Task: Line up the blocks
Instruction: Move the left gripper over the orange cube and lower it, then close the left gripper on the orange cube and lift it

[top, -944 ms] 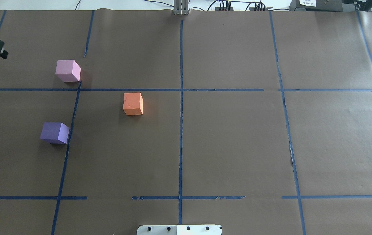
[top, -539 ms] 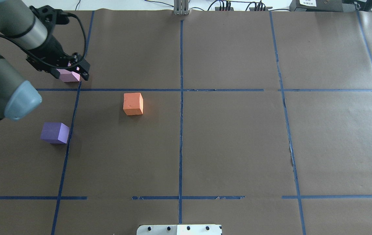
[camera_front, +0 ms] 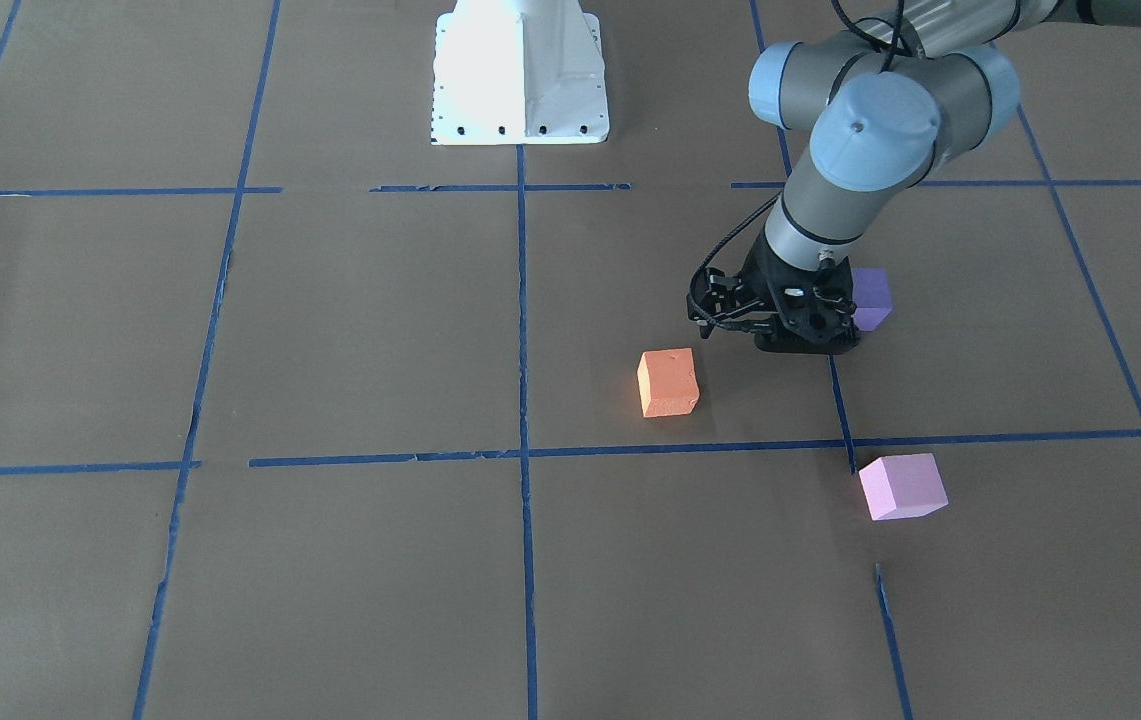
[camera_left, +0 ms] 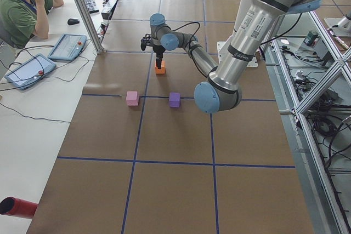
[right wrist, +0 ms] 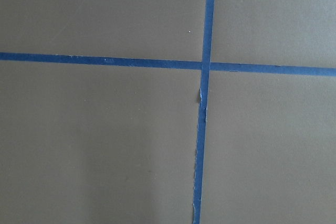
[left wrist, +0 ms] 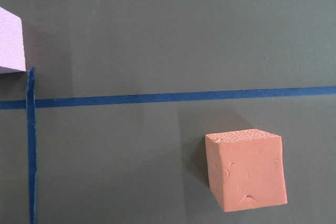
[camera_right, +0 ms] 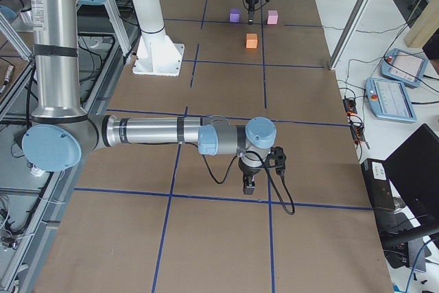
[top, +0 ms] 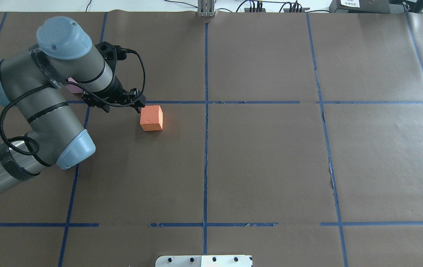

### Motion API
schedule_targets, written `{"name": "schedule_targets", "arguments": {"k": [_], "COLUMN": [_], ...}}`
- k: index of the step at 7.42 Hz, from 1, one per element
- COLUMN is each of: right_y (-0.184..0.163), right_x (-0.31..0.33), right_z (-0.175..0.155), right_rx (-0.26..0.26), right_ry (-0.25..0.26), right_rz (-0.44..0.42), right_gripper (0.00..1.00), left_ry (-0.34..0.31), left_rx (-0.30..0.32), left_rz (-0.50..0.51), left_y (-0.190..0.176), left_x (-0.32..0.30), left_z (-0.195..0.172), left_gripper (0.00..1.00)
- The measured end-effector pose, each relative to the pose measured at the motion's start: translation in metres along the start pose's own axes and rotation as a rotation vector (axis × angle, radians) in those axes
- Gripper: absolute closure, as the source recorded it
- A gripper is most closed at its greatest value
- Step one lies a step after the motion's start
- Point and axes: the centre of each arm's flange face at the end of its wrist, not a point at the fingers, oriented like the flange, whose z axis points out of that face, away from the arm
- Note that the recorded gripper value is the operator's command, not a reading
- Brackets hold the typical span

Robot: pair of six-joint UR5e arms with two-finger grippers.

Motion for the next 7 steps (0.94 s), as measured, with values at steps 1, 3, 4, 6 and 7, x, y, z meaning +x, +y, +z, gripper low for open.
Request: {"name": "schedule_targets", "arguments": {"k": [1,3,4,6,7], "right_y": [0.0,0.0,0.0,0.0,0.0], "right_x": [0.0,0.0,0.0,0.0,0.0], "right_z": [0.0,0.0,0.0,0.0,0.0], "right_rx": [0.0,0.0,0.0,0.0,0.0], "right_ry": [0.0,0.0,0.0,0.0,0.0], "right_rz": [0.0,0.0,0.001,0.001,0.001], "right_gripper": [0.0,0.0,0.0,0.0,0.0], "left_ry": [0.001,0.005,0.003,0.002,0.006], "left_rx": [-0.003,-0.01,-0.008,0.01,0.015], "left_rz": [-0.016,-0.028,-0.033,-0.036,-0.042], "left_y": [0.0,0.002,0.002,-0.006,-0.009], "left_x": [0.012,0.024,0.028,0.035,0.036], "left_z": [0.01,0.02,0.024,0.039,0.045], "left_gripper": [0.0,0.0,0.0,0.0,0.0]}}
